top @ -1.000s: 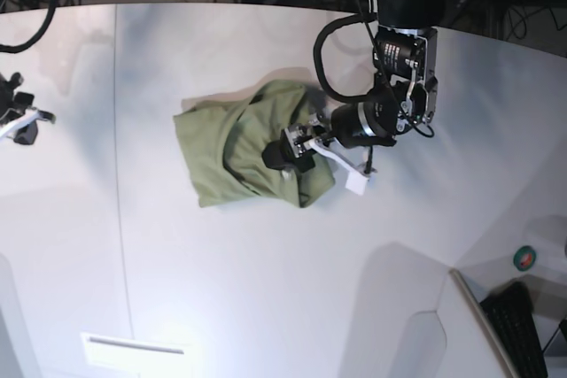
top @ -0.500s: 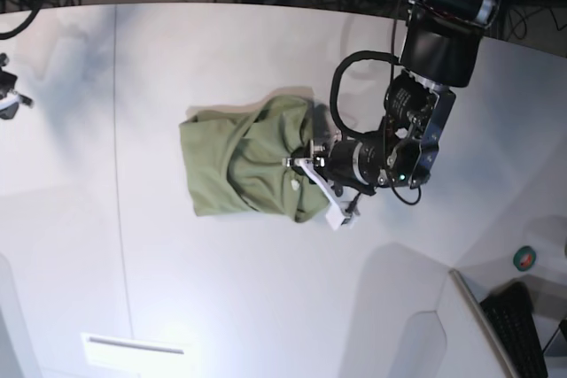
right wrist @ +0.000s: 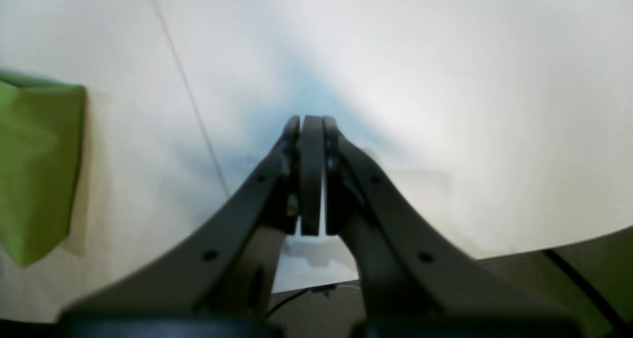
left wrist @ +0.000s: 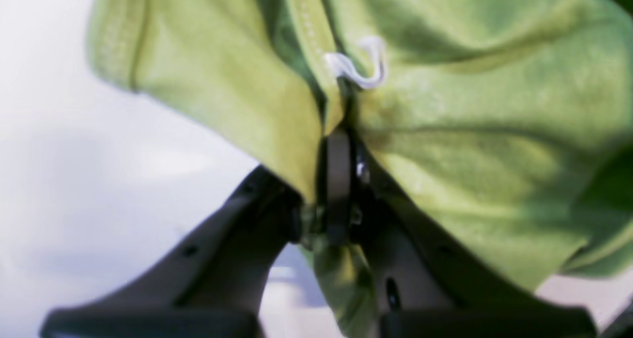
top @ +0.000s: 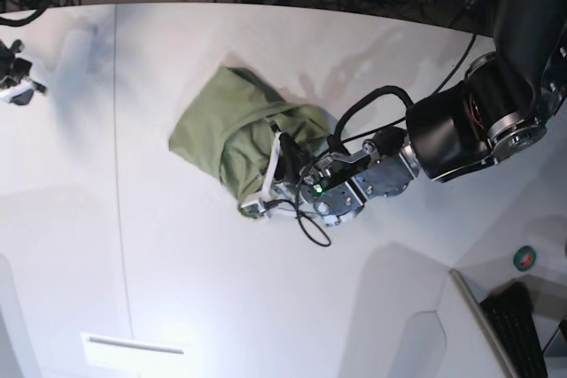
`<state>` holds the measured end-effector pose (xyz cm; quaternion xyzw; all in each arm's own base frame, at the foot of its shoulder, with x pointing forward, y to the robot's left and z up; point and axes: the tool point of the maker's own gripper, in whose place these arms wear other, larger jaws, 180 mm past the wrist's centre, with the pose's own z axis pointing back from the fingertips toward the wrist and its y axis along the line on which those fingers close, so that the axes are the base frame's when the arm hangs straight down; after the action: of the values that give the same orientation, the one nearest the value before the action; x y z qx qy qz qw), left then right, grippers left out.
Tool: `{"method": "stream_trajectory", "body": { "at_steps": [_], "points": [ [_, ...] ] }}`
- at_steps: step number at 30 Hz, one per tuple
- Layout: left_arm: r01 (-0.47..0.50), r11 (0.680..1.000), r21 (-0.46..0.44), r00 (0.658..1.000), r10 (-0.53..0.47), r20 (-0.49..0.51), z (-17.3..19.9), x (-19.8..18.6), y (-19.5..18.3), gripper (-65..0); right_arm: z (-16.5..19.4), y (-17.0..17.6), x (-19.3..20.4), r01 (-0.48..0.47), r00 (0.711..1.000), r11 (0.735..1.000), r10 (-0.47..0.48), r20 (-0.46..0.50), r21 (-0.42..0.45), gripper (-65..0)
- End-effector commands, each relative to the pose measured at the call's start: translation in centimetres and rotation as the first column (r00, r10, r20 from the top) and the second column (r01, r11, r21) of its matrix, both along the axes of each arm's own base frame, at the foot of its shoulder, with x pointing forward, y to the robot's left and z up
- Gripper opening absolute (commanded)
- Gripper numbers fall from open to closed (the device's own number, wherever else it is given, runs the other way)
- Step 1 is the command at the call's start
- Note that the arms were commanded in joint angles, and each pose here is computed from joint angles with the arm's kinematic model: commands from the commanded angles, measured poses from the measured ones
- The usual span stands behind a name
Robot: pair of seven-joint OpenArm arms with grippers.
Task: Layout the t-shirt on the table in an organized manner, then fold the t-shirt properly
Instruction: 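Grasp the bundle's edge with the left gripper and pull it flat, then smooth the bundle with both grippers, pulling its corners square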
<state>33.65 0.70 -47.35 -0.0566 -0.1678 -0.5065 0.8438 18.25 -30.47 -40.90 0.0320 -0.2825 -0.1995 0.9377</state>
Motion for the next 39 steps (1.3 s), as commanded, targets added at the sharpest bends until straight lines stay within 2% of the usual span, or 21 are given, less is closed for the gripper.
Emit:
{"method": "stream_trajectory", "body": {
  "at_steps": [1,7,9,11,13,14,17,21,22,25,27,32,35,39],
  "points": [
    [0.055,0.998,-0.038,0.997,-0.053,0.06,1.7,1.5,-2.3,-65.0,1.0,-0.7,0.5,-0.011,1.0,1.0,0.012,0.028,-0.029,-65.0],
    [0.156,0.972,-0.177,0.97,-0.116,0.215,6.3,4.6,-8.0,-65.0,0.2,0.0,-0.3,-0.002,1.0,1.0,0.002,0.012,-0.007,-65.0],
    [0.227,0.96,-0.161,0.939,-0.172,0.297,7.1,5.3,-9.4,-65.0,-0.1,0.4,-0.6,0.005,1.0,1.0,-0.005,0.007,0.007,-65.0],
    [0.313,0.945,-0.093,0.889,-0.257,0.379,7.1,5.7,-10.5,-65.0,-0.3,0.6,-0.7,0.012,1.0,1.0,-0.012,0.006,0.015,-65.0],
    [0.378,0.925,-0.028,0.855,-0.337,0.393,5.9,4.8,-11.1,-65.0,-0.4,0.7,-0.9,0.009,1.0,1.0,-0.009,0.001,0.017,-65.0],
    [0.427,0.904,0.0,0.84,-0.396,0.371,5.0,3.8,-11.4,-65.0,-0.4,0.8,-1.0,0.008,1.0,1.0,-0.008,-0.001,0.017,-65.0],
    [0.591,0.804,0.058,0.773,-0.586,0.242,2.0,-0.2,-11.4,-65.0,-0.4,0.8,-1.0,0.008,1.0,1.0,-0.008,-0.001,0.017,-65.0],
    [0.706,0.7,0.102,0.681,-0.712,0.17,-0.2,-2.8,-10.4,-65.0,-0.4,0.9,-0.7,0.005,1.0,1.0,-0.005,0.003,0.019,-65.0],
    [0.714,0.693,0.103,0.675,-0.72,0.163,-0.5,-3.1,-10.2,-65.0,-0.4,1.2,-0.5,-0.004,1.0,1.0,0.004,0.003,0.021,-65.0],
    [0.696,0.713,0.085,0.696,-0.699,0.164,-0.2,-2.5,-10.1,-65.0,-0.4,2.6,2.3,-0.074,0.997,0.997,0.073,0.025,0.032,-65.0],
    [0.694,0.716,0.076,0.7,-0.696,0.162,-0.4,-2.8,-10.2,-65.0,-0.8,3.5,4.9,-0.119,0.993,0.992,0.118,0.032,0.046,-65.0],
    [0.693,0.719,0.054,0.706,-0.692,0.148,-1.1,-4.0,-10.3,-65.0,-3.2,4.7,10.7,-0.122,0.992,0.984,0.122,0.002,0.133,-65.0],
    [0.692,0.72,0.052,0.707,-0.691,0.147,-1.1,-4.0,-10.3,-65.0,-4.2,6.0,12.2,-0.159,0.986,0.976,0.165,-0.029,0.151,-65.0],
    [0.692,0.72,0.051,0.708,-0.691,0.147,-1.1,-4.0,-10.3,-65.0,-5.3,9.4,11.9,-0.265,0.959,0.951,0.278,-0.064,0.156,-65.0]
  ]
}}
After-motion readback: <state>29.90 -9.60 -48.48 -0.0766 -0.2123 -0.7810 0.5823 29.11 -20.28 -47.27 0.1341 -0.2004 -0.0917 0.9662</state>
